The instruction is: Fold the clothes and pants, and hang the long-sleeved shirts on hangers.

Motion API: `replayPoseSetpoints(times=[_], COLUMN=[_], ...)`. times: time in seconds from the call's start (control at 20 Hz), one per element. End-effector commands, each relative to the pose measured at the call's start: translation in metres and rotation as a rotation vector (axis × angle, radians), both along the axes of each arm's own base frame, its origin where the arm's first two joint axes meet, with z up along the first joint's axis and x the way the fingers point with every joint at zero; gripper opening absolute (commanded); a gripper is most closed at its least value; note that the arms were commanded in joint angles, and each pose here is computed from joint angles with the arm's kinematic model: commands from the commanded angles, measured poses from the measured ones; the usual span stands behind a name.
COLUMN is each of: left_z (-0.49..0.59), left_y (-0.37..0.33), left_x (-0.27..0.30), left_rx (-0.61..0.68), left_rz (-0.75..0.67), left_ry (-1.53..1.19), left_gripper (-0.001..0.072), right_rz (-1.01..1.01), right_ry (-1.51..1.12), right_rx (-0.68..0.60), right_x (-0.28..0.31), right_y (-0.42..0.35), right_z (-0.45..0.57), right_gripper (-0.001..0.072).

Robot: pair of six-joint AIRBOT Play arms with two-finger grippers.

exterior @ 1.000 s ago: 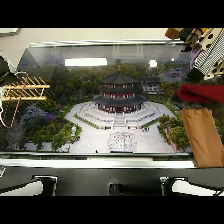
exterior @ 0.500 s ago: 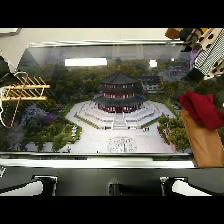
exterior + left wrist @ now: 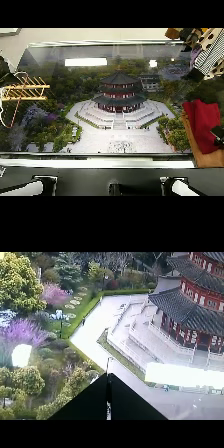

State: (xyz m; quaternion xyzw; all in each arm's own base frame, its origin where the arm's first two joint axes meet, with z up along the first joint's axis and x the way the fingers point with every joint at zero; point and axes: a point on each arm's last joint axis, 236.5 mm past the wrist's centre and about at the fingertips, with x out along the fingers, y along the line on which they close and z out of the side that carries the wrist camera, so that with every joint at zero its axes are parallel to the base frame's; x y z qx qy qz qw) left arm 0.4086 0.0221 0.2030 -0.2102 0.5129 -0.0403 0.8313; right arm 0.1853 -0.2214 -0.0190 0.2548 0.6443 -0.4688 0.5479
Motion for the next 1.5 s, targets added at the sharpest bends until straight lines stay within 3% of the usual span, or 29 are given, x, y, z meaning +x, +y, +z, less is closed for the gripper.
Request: replayPoseSetpoints(times=[0.0,0.65,0.7,0.85,0.9,1.05,1.1,1.25,1.4,1.45], left_z=[0.000,0.000,0.000,0.000,0.000,-0.008,-0.014,-0.043,-0.071,-0.082], left_y=[0.000,0.000,0.000,0.000,0.001,-0.002,-0.008,-0.018,-0.028,-0.039], left_x=[0.000,0.000,0.000,0.000,0.000,0.004,0.007,0.015,0.015,0.012], left_rx=[0.001,0.001,0.001,0.001,0.001,-0.004,-0.007,0.111,0.246,0.250], left_rz=[0.001,0.001,0.001,0.001,0.001,-0.007,-0.023,-0.083,-0.135,-0.172], left_ry=[-0.001,-0.001,-0.001,-0.001,0.000,0.018,0.032,0.096,0.130,0.138], left_gripper=[0.0014,0.0014,0.0014,0.0014,0.0014,0.0014,0.0014,0.0014,0.0013,0.0013], right_rz=[0.033,0.070,0.065,0.037,0.044,0.082,0.134,0.354,0.712,0.815], right_ry=[0.061,0.186,0.200,0.226,0.204,-0.099,-0.270,-0.773,-0.827,-0.793], right_rx=[-0.048,-0.034,-0.027,-0.050,-0.071,-0.148,-0.144,-0.037,0.100,0.160], right_x=[-0.014,-0.045,-0.048,-0.056,-0.052,0.007,0.046,0.170,0.217,0.218], right_y=[-0.011,-0.008,-0.005,-0.007,-0.011,-0.022,-0.019,0.038,0.149,0.189], right_z=[0.000,-0.013,-0.013,-0.008,-0.005,0.020,0.035,0.102,0.114,0.106], right_gripper=[0.0027,0.0030,0.0078,0.0420,0.0425,0.0387,0.0297,0.0242,0.0105,0.0105])
